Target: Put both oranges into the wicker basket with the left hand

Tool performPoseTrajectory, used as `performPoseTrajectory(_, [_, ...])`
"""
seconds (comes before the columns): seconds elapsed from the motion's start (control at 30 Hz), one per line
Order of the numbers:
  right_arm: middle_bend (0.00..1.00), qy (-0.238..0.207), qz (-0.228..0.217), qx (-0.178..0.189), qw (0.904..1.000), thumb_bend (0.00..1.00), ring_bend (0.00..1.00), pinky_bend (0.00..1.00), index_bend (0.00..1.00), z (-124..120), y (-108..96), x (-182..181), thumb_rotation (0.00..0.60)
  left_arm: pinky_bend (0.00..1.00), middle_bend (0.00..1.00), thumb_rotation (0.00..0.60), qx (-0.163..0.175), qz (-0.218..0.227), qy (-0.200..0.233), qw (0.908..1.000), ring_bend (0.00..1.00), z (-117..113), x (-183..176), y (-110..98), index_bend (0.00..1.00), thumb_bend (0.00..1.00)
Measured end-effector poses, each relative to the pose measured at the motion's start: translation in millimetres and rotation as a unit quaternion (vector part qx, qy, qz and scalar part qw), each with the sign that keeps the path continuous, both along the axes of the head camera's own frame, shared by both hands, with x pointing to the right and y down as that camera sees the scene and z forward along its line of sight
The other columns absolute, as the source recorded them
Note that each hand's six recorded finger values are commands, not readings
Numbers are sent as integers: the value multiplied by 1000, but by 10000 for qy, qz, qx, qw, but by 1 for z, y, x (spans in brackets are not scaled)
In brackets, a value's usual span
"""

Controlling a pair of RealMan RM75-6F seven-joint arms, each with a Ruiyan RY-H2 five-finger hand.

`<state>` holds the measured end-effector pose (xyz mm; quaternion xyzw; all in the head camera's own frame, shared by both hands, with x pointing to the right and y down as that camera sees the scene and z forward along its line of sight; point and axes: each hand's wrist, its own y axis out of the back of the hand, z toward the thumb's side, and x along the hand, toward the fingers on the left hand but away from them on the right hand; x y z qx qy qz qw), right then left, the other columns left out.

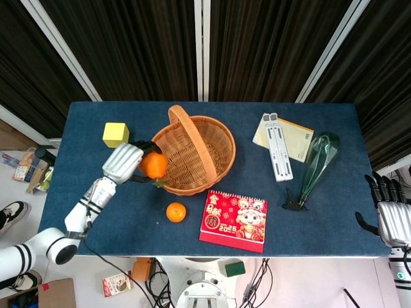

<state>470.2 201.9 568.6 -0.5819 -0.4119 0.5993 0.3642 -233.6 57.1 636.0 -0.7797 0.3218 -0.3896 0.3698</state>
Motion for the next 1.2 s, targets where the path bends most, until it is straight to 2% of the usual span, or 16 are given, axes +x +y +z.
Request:
performPoseTrajectory(0.2, [0,19,42,28,10000,279,0,0,0,-1,-2,3,600,519,439,600,-198,13,109,9997,364,26,25,-20,429,251])
performPoseTrajectory(0.43, [0,34,-14,-12,10000,284,0,0,0,0,-1,2,600,519,438,600,-481,40,172,9987,364,59,60,-31,429,251])
performPoseTrajectory(0.73, [0,25,-17,-52,10000,285,0,0,0,1,-1,2,600,515,414,600,-561,18,89,9984,354,87,94,-45,420,251])
performPoseTrajectory(0.8, [0,19,-7,-48,10000,285,0,0,0,1,-1,2,600,489,374,600,-536,6,43,9986,318,92,97,-47,368,250])
performPoseTrajectory(0.9, [0,14,-6,-60,10000,284,0,0,0,2,-2,2,600,384,205,600,-597,6,-26,9982,189,99,99,-46,188,245])
performPoseTrajectory(0.97, [0,10,-8,-70,10000,284,0,0,0,2,-2,2,600,345,146,600,-687,-6,-57,9976,149,103,98,-44,135,239])
performPoseTrajectory(1.07, [0,6,-4,-51,10000,284,0,0,0,1,-2,2,600,323,106,600,-713,-35,-110,9974,131,107,96,-44,108,234])
performPoseTrajectory(1.2, [0,1,-20,-44,10000,284,0,0,0,0,-1,2,600,322,104,600,-701,-8,-168,9974,131,107,93,-43,107,235])
